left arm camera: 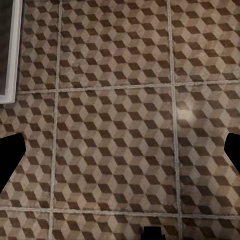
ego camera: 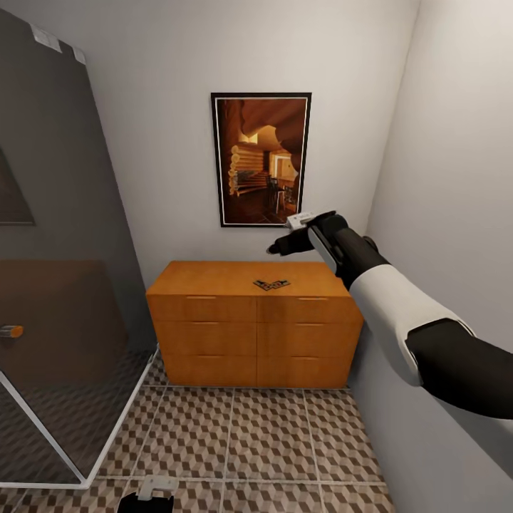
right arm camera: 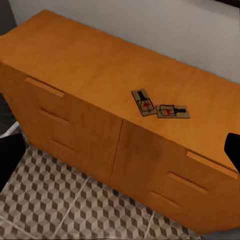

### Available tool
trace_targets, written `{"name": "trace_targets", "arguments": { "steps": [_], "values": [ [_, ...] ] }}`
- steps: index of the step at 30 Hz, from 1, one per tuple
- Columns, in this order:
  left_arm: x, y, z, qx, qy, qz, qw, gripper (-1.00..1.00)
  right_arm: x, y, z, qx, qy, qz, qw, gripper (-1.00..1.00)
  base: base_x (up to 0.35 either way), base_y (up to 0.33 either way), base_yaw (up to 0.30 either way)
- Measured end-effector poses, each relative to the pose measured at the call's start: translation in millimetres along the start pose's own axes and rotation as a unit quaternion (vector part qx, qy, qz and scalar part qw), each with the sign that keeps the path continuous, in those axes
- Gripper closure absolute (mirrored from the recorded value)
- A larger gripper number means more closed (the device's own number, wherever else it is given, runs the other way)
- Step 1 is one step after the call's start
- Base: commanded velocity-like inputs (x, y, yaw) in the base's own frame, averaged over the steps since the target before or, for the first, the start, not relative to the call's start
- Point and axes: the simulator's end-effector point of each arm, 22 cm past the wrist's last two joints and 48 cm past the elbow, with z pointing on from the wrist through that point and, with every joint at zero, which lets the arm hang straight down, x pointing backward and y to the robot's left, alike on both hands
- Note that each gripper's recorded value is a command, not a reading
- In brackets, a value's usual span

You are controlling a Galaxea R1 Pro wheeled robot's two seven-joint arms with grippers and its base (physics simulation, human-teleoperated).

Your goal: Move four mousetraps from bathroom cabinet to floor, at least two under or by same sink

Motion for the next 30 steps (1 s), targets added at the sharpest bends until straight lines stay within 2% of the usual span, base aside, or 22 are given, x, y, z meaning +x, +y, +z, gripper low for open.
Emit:
{"name": "trace_targets", "arguments": {
  "steps": [6,8,9,11,20,30],
  "values": [
    [0,1,0.0,0.000,0.000,0.000,1.0000,-1.00,7,23,0.9,-0.045,0.010,-0.024,0.9987,-1.00,0.000,0.000,0.000],
    [0,1,0.0,0.000,0.000,0.000,1.0000,-1.00,11,30,1.7,-0.056,0.016,-0.040,0.9975,-1.00,0.000,0.000,0.000],
    [0,1,0.1,0.000,0.000,0.000,1.0000,-1.00,13,35,2.6,-0.064,0.017,-0.056,0.9962,-1.00,0.000,0.000,0.000],
    [0,1,0.1,-0.001,0.000,0.000,1.0000,-1.00,15,34,2.8,-0.067,0.017,-0.066,0.9955,-1.00,0.000,0.000,0.000],
    [0,1,0.1,0.000,0.000,0.000,1.0000,-1.00,31,20,3.6,-0.076,0.029,-0.066,0.9945,-1.00,0.000,0.000,0.000],
    [0,1,0.1,0.000,0.000,0.000,1.0000,-1.00,62,6,18.7,-0.074,0.046,-0.055,0.9946,-1.00,0.000,0.000,0.000]
  ]
}}
